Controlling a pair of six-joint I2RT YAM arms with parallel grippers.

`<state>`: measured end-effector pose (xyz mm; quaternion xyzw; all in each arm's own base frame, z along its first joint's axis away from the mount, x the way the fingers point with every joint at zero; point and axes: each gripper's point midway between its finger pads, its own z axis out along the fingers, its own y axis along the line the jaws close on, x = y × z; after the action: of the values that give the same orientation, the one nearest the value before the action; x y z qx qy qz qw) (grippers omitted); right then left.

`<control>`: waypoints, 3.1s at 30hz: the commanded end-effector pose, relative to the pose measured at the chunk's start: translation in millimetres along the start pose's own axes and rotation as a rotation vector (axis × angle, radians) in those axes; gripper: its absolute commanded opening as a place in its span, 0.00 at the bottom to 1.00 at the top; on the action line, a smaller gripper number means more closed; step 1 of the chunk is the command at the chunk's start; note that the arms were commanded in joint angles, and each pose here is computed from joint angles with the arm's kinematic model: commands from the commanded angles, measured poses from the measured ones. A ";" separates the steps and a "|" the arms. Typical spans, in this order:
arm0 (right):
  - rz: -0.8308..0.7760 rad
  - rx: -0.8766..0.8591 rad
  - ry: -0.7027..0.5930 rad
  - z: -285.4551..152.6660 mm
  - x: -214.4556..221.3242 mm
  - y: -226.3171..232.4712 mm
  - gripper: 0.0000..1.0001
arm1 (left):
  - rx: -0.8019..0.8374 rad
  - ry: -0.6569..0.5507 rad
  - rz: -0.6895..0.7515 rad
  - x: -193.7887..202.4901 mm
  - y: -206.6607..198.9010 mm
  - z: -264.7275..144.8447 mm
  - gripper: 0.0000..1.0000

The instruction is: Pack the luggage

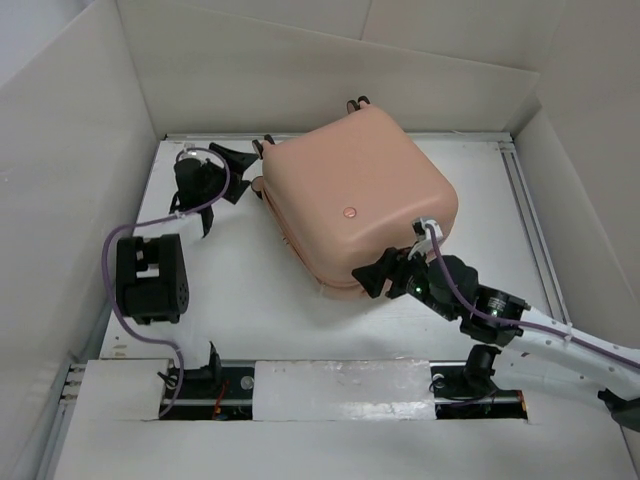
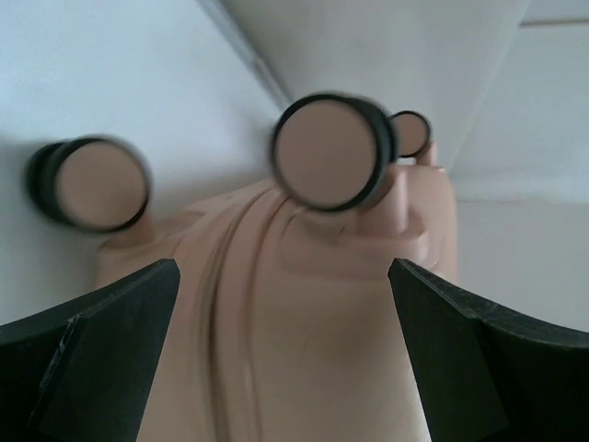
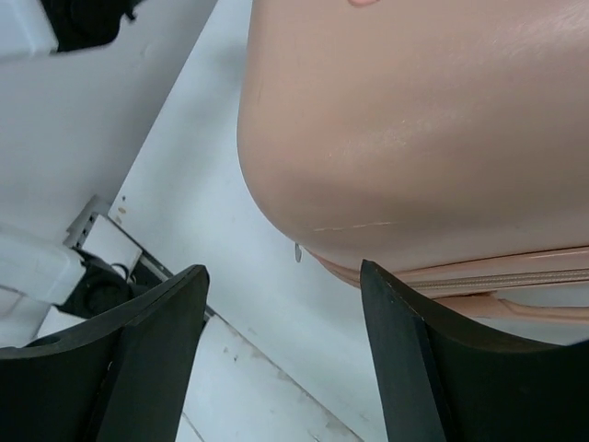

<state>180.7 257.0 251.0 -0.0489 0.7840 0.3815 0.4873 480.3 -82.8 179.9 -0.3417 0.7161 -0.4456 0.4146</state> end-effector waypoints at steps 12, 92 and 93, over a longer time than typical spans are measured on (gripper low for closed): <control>-0.002 -0.174 0.035 0.9 24.9 16.1 0.74 | 0.328 0.056 -0.027 -31.7 -77.9 71.8 0.99; -0.098 0.137 -0.024 27.4 25.2 -99.5 0.51 | 0.102 -0.343 0.178 5.0 -17.7 -173.8 0.00; -0.097 0.131 -0.033 27.9 23.0 -98.0 0.49 | 0.089 -0.348 0.183 4.1 -14.7 -173.5 0.00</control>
<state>216.6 201.3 125.9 -0.0457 0.8411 0.2795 0.4608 317.9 -14.4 188.5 -0.3762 0.6686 -0.3226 0.5545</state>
